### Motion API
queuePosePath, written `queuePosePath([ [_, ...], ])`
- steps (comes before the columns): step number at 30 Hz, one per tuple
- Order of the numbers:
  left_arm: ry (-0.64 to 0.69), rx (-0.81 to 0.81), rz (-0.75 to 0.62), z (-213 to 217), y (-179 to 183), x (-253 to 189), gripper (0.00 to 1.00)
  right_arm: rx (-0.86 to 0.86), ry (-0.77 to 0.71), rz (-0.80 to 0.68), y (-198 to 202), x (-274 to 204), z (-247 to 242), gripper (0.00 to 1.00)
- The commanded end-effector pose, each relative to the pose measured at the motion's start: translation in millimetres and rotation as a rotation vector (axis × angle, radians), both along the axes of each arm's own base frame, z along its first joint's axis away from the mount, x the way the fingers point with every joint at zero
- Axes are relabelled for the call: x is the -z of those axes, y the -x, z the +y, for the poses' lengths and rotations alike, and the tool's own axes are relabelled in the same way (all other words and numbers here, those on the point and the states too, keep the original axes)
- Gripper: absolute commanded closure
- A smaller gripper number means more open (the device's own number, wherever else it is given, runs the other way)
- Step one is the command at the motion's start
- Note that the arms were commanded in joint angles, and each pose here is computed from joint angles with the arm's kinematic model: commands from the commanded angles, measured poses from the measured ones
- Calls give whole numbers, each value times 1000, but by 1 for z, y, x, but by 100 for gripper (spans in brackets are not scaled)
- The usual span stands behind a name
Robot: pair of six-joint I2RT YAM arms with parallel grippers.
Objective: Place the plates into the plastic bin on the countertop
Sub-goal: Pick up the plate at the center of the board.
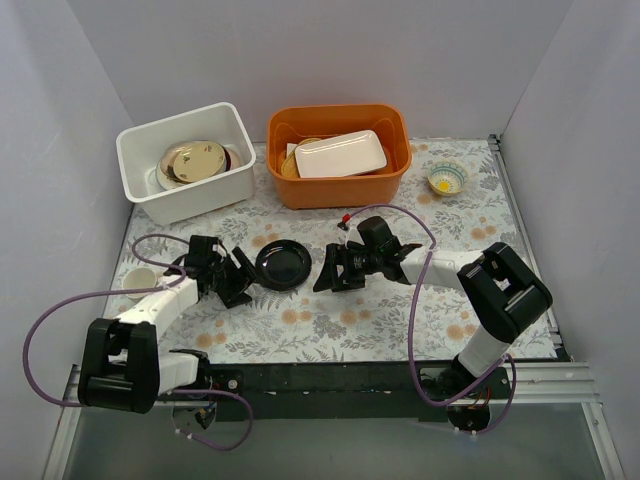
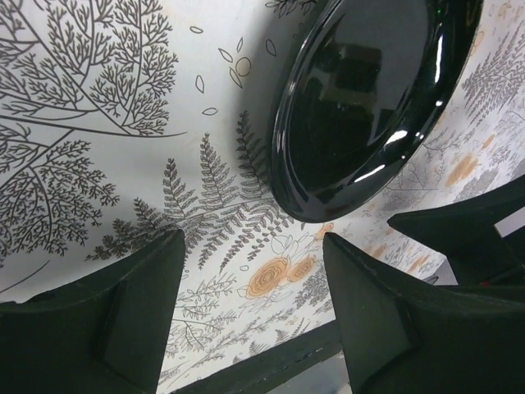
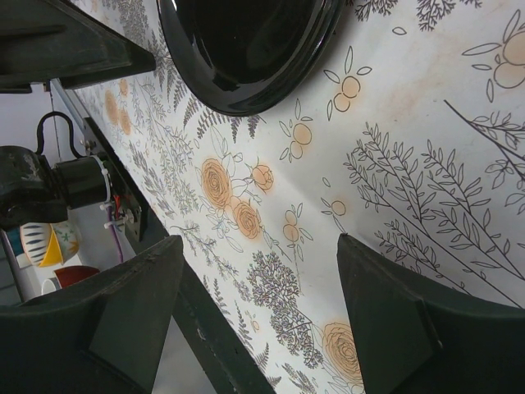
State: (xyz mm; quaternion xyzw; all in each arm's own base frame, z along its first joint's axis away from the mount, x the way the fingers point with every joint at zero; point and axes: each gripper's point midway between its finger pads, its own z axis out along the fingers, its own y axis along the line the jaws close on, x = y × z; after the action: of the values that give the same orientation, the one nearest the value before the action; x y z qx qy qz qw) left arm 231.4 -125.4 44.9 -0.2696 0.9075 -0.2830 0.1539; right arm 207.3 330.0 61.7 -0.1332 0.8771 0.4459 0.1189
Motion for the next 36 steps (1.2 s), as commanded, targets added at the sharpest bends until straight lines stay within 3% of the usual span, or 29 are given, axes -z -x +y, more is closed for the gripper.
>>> queuePosePath([
  [1,37,-7,-41,-8,-9,3,34,-7,-43,-36,-4,-13,5,17],
  [8,46,-27,-28,-11,-11,14,44,-8,-43,-37,-4,-13,6,17],
  [13,50,-37,-10,-12,-11,25,61,-9,-42,-38,-5,-13,6,17],
  [26,14,-30,36,-12,-23,41,75,-16,-36,-31,-4,-11,6,18],
  [36,0,-26,65,-11,-16,51,95,-17,-37,-36,-6,-12,6,18],
])
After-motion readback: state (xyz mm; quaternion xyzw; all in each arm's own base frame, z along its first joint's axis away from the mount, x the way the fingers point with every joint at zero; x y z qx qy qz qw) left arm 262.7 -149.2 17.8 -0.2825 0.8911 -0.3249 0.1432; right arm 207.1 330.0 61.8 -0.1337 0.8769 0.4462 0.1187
